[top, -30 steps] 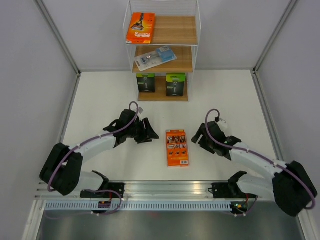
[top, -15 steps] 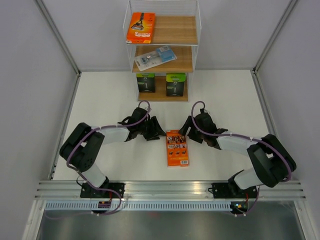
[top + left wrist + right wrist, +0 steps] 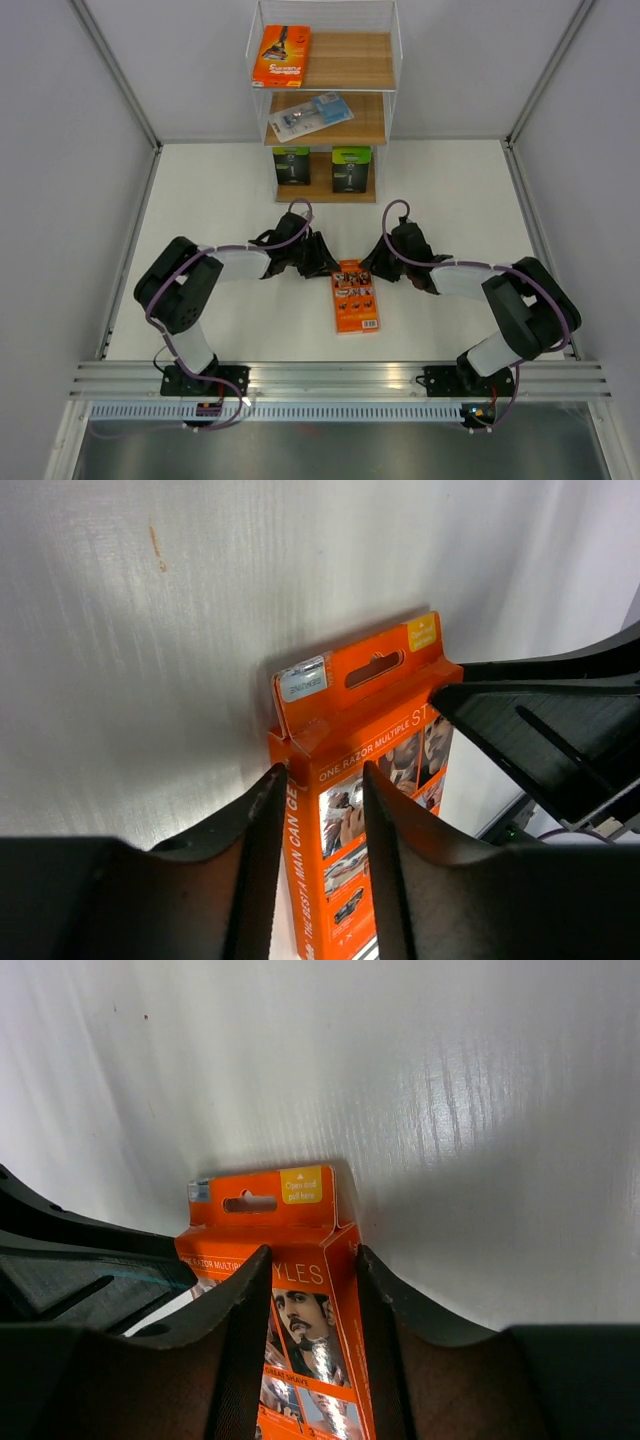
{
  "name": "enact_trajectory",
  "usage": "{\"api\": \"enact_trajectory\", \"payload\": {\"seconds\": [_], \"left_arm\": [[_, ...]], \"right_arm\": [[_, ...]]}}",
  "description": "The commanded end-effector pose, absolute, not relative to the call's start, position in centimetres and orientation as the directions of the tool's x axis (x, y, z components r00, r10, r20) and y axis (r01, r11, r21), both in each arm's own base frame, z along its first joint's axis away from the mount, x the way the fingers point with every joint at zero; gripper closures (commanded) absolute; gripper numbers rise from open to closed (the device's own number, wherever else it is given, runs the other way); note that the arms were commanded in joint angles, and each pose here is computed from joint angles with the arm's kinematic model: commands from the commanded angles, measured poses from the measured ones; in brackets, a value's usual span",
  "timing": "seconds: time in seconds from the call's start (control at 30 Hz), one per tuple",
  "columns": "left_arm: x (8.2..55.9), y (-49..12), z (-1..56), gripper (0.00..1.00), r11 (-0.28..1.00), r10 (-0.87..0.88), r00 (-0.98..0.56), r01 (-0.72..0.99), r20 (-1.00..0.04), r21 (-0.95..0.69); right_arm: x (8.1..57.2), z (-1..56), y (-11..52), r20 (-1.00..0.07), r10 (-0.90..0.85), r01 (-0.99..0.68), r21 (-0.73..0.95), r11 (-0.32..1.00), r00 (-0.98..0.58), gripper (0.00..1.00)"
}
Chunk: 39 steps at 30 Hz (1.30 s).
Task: Place and organize the shaving razors onto the shelf
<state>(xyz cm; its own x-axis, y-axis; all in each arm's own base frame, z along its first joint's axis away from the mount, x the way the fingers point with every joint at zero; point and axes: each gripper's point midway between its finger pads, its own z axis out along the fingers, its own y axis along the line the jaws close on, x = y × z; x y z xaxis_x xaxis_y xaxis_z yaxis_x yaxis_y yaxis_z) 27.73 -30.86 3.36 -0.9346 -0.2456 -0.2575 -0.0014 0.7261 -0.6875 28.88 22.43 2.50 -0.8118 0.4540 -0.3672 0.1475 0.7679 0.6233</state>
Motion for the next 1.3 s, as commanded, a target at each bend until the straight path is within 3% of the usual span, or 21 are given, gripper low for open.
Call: {"api": "enact_trajectory", "payload": {"seconds": [0.0, 0.13, 0.37, 0.57, 0.67, 0.83, 1.1, 1.23, 1.27], "left_arm": [[28.8, -33.3, 5.9, 0.6, 0.668, -0.251, -0.926, 0.045, -0.282, -0.743], [29.7, -33.9, 7.7, 0.66, 0.655, -0.239, -0.911, 0.103, -0.335, -0.749], [32.1, -34.9, 15.3, 0.66, 0.615, -0.214, -0.816, 0.314, -0.537, -0.723], [31.7, -34.8, 21.4, 0.66, 0.583, -0.243, -0.718, 0.429, -0.652, -0.69], [30.9, -34.9, 24.1, 0.65, 0.574, -0.259, -0.662, 0.479, -0.703, -0.663], [29.3, -34.8, 24.5, 0.65, 0.608, -0.239, -0.6, 0.521, -0.764, -0.599], [24.2, -32.7, 16.0, 0.65, 0.685, -0.152, -0.689, 0.443, -0.708, -0.578], [23.0, -29.4, 13.9, 0.65, 0.744, -0.192, -0.705, 0.349, -0.683, -0.57], [22.8, -28.1, 13.5, 0.61, 0.779, -0.196, -0.709, 0.307, -0.678, -0.546]], "right_arm": [[29.4, 5.2, 24.1, -0.379, 0.433, 0.079, 0.671, 0.737, -0.818, 0.57], [30.5, 8.6, 24.8, -0.444, 0.424, -0.006, 0.696, 0.718, -0.789, 0.59], [32.0, 16.4, 25.9, -0.561, 0.427, -0.174, 0.727, 0.665, -0.71, 0.61], [31.5, 24.0, 26.0, -0.677, 0.44, -0.335, 0.701, 0.629, -0.59, 0.61], [30.5, 25.0, 26.4, -0.704, 0.424, -0.384, 0.684, 0.62, -0.57, 0.61], [28.3, 20.9, 26.2, -0.683, 0.383, -0.345, 0.678, 0.649, -0.622, 0.62], [21.7, 11.1, 21.1, -0.561, 0.387, -0.129, 0.672, 0.729, -0.732, 0.62], [19.7, 10.1, 17.3, -0.532, 0.492, 0.014, 0.669, 0.743, -0.689, 0.55], [19.5, 10.0, 16.8, -0.517, 0.523, 0.047, 0.679, 0.732, -0.678, 0.49]]}}
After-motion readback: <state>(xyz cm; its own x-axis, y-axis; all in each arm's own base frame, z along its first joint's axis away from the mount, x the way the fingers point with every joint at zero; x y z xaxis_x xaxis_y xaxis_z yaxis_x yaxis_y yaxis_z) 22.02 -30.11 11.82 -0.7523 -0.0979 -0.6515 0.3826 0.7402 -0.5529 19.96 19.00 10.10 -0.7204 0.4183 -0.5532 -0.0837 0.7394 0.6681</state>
